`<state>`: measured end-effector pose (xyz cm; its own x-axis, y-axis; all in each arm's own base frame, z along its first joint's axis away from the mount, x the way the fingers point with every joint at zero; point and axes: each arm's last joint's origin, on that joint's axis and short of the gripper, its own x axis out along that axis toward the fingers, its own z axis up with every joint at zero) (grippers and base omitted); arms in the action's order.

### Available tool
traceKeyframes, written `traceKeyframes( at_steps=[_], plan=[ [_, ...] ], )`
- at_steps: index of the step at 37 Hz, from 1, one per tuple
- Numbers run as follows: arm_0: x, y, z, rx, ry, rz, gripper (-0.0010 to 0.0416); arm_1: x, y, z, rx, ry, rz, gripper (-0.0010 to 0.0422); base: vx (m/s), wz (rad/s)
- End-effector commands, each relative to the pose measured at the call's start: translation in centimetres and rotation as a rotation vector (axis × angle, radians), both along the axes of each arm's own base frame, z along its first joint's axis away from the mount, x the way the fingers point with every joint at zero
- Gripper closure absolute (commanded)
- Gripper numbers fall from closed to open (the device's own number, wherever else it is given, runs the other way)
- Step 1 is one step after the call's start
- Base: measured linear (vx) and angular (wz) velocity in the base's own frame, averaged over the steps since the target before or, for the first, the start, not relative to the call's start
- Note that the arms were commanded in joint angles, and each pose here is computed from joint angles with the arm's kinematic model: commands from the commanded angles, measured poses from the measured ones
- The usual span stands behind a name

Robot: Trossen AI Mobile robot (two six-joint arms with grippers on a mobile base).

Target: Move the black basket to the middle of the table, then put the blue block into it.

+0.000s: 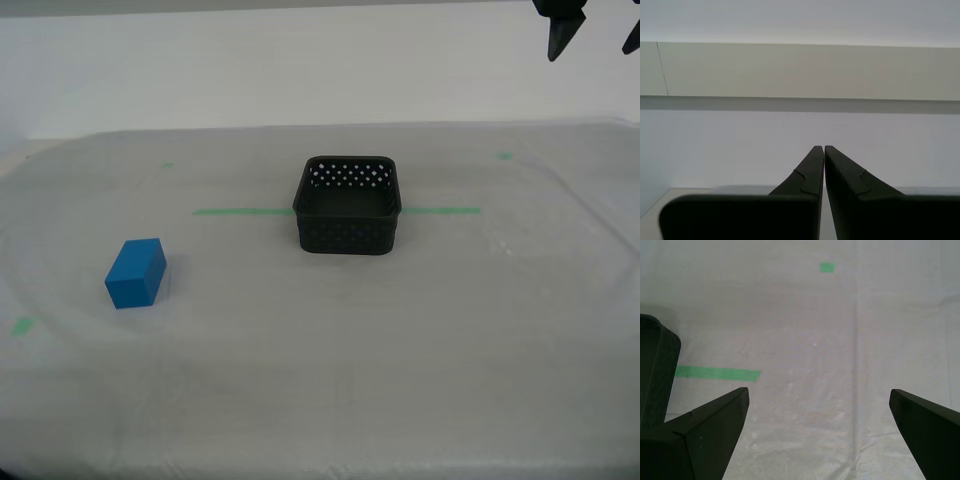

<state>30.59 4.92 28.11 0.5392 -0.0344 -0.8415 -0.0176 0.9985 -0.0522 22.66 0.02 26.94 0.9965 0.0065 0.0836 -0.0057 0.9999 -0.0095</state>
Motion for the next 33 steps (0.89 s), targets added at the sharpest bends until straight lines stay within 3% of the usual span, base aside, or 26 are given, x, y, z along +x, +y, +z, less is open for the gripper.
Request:
traceKeyframes(
  at_steps=[1, 18, 24, 33],
  plan=[
    [0.0, 0.0, 0.0, 0.002, -0.005, 0.002, 0.0012, 0.0, 0.0, 0.1, -0.012, -0.007, -0.001, 0.0412, 0.0, 0.0],
    [0.3, 0.0, 0.2, 0.008, -0.038, 0.002, 0.0012, -0.1, 0.0, 0.2, -0.134, 0.003, -0.011, 0.0412, 0.0, 0.0],
    [0.3, 0.0, 0.2, 0.008, -0.041, 0.002, 0.0012, 0.0, 0.0, 0.1, -0.149, 0.143, 0.006, 0.0412, 0.0, 0.0],
    [0.3, 0.1, 0.2, 0.008, -0.041, 0.002, 0.0012, -0.1, 0.1, 1.1, -0.233, 0.371, 0.066, 0.0412, 0.0, 0.0]
  ],
)
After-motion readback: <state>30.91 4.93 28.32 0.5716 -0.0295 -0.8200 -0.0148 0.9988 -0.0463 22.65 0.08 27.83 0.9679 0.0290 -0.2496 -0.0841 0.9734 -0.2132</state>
